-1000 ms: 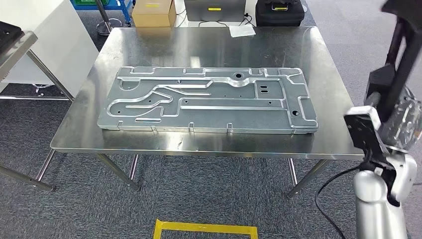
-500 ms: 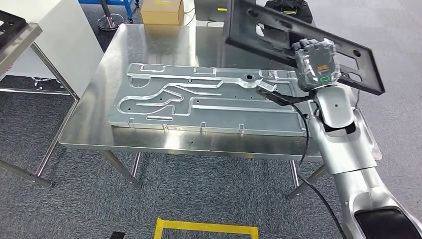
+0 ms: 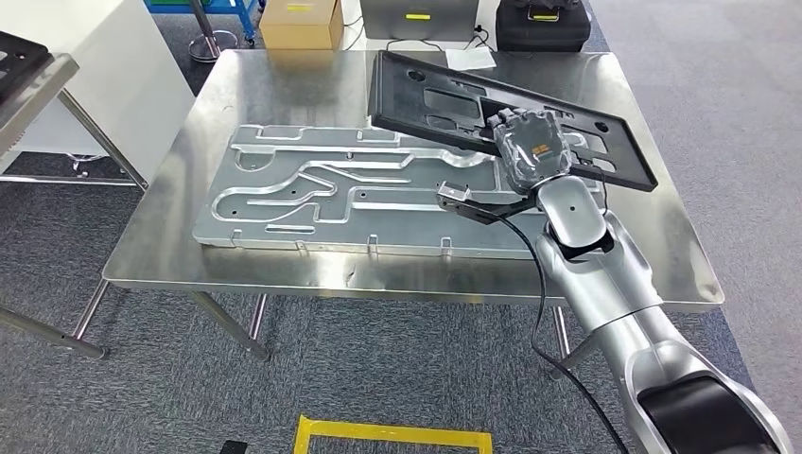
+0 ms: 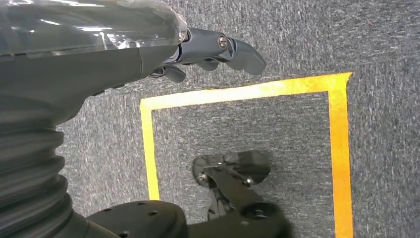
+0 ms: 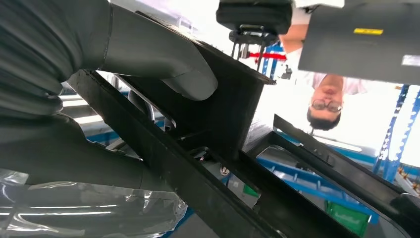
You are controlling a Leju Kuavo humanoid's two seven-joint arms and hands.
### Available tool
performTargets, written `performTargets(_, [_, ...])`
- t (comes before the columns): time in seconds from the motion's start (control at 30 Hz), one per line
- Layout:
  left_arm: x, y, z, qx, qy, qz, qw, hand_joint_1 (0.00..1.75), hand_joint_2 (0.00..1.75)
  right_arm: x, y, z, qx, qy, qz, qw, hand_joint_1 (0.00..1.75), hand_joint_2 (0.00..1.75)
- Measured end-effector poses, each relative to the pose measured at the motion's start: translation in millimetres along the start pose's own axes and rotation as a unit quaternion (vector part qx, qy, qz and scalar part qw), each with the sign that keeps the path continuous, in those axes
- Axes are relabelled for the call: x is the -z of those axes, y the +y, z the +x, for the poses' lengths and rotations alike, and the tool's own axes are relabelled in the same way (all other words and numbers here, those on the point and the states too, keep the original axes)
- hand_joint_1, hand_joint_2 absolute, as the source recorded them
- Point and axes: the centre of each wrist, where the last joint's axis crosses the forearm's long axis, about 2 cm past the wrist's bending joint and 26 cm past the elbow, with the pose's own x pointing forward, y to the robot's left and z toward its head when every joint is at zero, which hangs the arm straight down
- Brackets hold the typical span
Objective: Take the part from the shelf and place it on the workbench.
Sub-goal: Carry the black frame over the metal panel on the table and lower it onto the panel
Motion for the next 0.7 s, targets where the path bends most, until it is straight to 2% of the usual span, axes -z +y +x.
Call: performTargets(0.7, [-2,-6,-2,0.008,0.003,-0.003,1.000,0.00,1.75,-33,51,34,0.030,-0.008,0.075,0.997,1.75,1.75])
